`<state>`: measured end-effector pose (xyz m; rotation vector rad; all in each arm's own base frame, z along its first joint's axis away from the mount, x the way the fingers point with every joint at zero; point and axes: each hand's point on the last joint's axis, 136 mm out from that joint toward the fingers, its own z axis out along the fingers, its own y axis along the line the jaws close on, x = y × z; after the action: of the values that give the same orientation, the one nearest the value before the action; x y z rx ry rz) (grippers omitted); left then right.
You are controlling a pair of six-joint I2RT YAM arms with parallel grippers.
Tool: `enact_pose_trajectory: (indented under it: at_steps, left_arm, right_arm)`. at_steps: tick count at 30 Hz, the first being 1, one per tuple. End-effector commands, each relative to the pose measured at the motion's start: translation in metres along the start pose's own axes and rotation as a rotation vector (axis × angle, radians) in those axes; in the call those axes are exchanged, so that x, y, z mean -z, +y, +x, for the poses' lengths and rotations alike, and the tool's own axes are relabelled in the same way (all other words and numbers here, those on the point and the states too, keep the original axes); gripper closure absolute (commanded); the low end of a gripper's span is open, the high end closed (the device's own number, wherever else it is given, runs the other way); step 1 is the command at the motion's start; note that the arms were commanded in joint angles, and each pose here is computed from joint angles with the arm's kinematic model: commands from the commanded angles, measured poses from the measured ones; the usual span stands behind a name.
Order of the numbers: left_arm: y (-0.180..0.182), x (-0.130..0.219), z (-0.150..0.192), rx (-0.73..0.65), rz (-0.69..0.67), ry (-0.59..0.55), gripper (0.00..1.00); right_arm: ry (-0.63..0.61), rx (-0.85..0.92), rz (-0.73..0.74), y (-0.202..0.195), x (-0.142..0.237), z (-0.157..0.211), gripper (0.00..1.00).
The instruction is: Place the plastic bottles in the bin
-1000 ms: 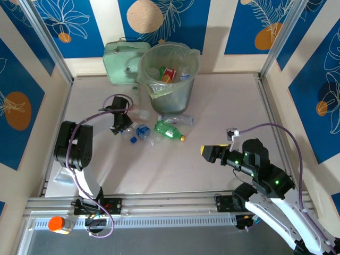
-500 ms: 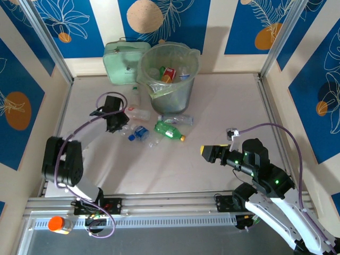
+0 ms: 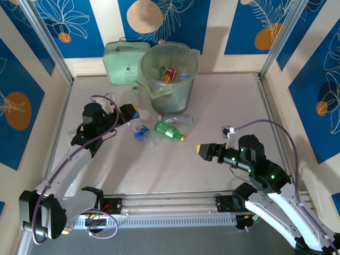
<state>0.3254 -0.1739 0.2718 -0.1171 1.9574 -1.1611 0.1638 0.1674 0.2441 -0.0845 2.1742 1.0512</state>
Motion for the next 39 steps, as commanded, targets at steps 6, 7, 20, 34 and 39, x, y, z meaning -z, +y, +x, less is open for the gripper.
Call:
enact_pose_trajectory:
  at_steps: [6, 7, 20, 34, 39]
  left_arm:
    - [-0.127, 0.035, 0.055, -0.491, 0.493, 0.088, 0.51]
    - [-0.131, 0.037, 0.065, -0.548, 0.505, 0.102, 0.52]
    - [-0.150, 0.037, 0.123, -1.025, 0.462, 0.151, 0.58]
    - [-0.151, 0.034, 0.130, -1.055, 0.465, 0.158, 0.60]
    - [-0.153, 0.036, 0.131, -1.055, 0.475, 0.157, 0.60]
  right_arm:
    - [-0.027, 0.058, -0.078, 0.025, 0.001, -0.018, 0.12]
    - [-0.027, 0.066, -0.082, 0.028, 0.001, -0.020, 0.12]
    - [0.022, 0.179, -0.256, 0.100, -0.006, -0.063, 0.03]
    - [0.240, 0.314, -0.391, 0.163, -0.054, -0.029, 0.01]
    - [0.246, 0.309, -0.390, 0.166, -0.064, -0.027, 0.03]
